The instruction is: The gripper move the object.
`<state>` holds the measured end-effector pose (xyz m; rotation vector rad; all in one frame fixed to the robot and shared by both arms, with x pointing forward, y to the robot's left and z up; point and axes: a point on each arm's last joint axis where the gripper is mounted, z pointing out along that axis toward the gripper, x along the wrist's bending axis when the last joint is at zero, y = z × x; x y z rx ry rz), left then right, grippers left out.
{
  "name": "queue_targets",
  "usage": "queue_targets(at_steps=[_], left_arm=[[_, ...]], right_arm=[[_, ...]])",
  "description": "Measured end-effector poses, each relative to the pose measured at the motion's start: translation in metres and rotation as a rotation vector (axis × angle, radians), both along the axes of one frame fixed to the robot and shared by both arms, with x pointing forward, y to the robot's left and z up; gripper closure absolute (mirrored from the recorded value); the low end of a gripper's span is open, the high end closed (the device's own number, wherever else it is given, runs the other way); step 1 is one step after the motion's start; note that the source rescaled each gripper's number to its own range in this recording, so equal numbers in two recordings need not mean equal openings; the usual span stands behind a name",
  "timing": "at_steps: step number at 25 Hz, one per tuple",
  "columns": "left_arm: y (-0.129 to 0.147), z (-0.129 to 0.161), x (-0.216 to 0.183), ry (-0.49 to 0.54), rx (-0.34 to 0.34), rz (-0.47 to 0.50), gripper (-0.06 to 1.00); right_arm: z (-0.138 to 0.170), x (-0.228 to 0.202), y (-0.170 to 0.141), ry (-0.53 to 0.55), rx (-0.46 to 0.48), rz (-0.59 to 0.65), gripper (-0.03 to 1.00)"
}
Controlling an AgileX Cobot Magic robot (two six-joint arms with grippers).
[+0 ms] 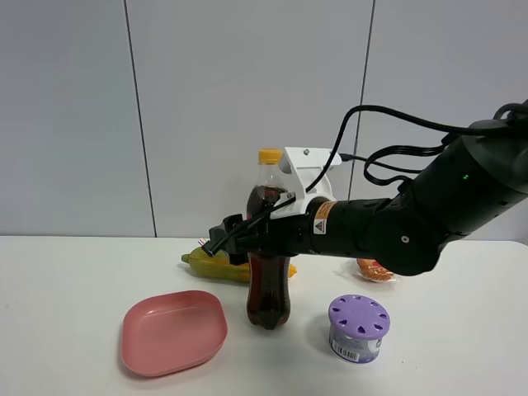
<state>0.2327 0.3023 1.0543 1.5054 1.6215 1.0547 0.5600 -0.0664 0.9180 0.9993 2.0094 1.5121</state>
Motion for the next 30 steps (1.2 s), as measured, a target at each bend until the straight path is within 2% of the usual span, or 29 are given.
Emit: queue_targets(at_steps=[7,13,17,30], left_arm=[[0.0,0.0,0.0,0.0,0.0,0.0,-0.06],[0.0,0.0,0.0,0.0,0.0,0.0,-0.06],[0.0,0.0,0.0,0.0,0.0,0.0,-0.06],[0.0,0.0,0.0,0.0,0.0,0.0,-0.06]], right_arm=[[-0.005,-0.003,0.0,0.041,-0.054,0.022,-0.03],[0.019,-0.005,-0.002,-0.003,-0.034,0.027,-0.03],[0.028,-0.007,-0.005,0.012,-0.06,0.015,-0.03],[0.035,-0.036,-0.024,0.069,-0.07,0.009,-0.03]])
